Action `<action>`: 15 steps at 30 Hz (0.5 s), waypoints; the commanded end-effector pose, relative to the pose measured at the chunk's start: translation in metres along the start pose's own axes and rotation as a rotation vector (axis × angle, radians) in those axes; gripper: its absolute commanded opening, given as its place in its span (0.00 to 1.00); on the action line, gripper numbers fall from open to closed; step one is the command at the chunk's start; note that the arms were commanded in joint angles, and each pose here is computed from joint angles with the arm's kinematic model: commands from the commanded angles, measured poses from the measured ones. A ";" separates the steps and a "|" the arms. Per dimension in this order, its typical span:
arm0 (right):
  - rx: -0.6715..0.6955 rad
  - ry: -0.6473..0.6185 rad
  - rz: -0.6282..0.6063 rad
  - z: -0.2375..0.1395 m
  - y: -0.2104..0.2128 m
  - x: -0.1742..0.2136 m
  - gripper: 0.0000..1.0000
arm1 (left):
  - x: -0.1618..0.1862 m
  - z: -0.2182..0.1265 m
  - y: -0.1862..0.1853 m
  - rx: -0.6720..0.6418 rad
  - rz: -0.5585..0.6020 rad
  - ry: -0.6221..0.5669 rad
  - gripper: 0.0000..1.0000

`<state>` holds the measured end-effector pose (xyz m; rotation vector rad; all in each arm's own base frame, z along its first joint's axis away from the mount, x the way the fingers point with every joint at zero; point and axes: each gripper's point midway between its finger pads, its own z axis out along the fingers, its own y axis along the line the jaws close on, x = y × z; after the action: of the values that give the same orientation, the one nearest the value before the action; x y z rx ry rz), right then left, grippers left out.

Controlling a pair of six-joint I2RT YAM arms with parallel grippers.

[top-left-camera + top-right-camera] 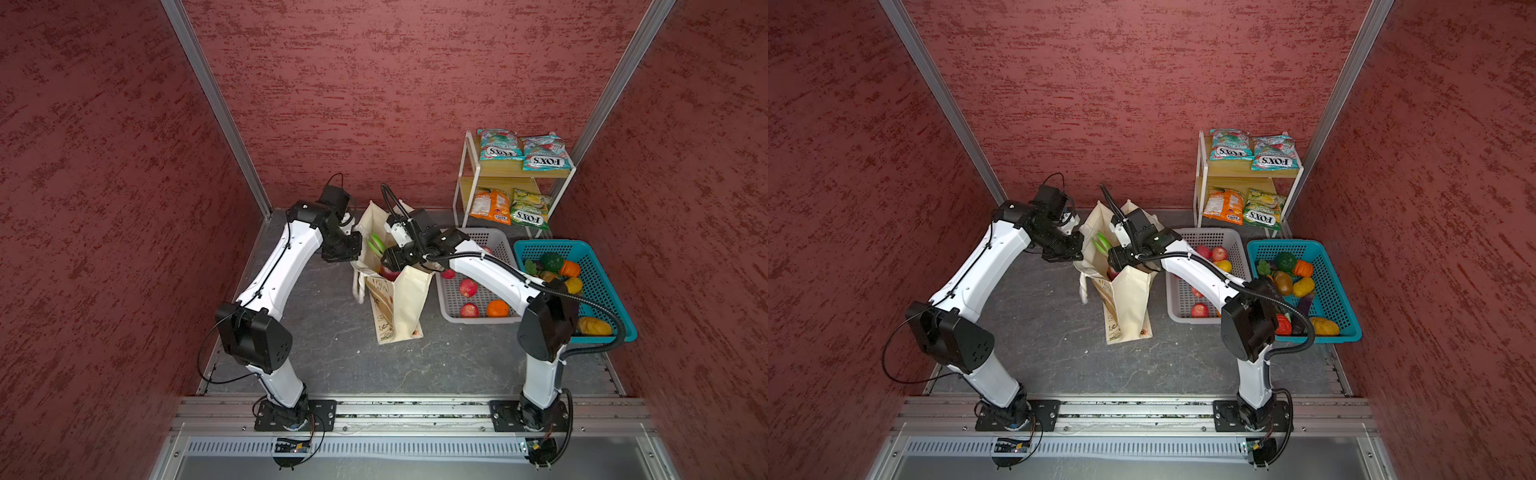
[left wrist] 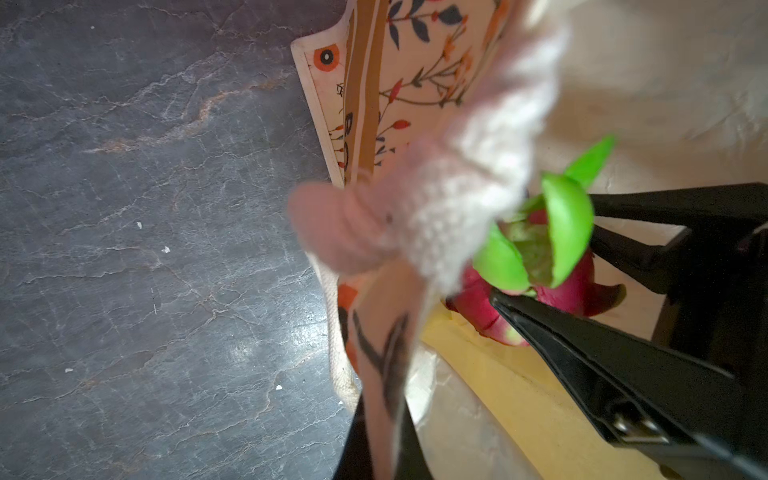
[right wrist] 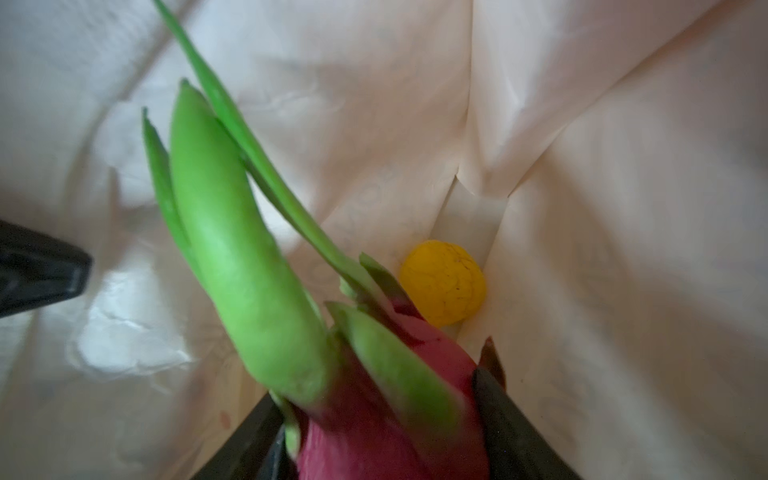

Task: Place the food into the grocery bag and tie it
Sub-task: 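Carry the dragon fruit with the right gripper into the tote bag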

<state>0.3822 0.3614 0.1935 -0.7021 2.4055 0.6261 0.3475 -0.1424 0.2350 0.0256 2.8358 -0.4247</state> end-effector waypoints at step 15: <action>0.081 0.014 -0.067 0.015 -0.013 0.008 0.88 | -0.005 0.000 -0.001 0.015 0.036 -0.009 0.00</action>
<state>0.3868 0.3544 0.1701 -0.7258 2.4324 0.5226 0.3475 -0.1425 0.2351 0.0506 2.8332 -0.4245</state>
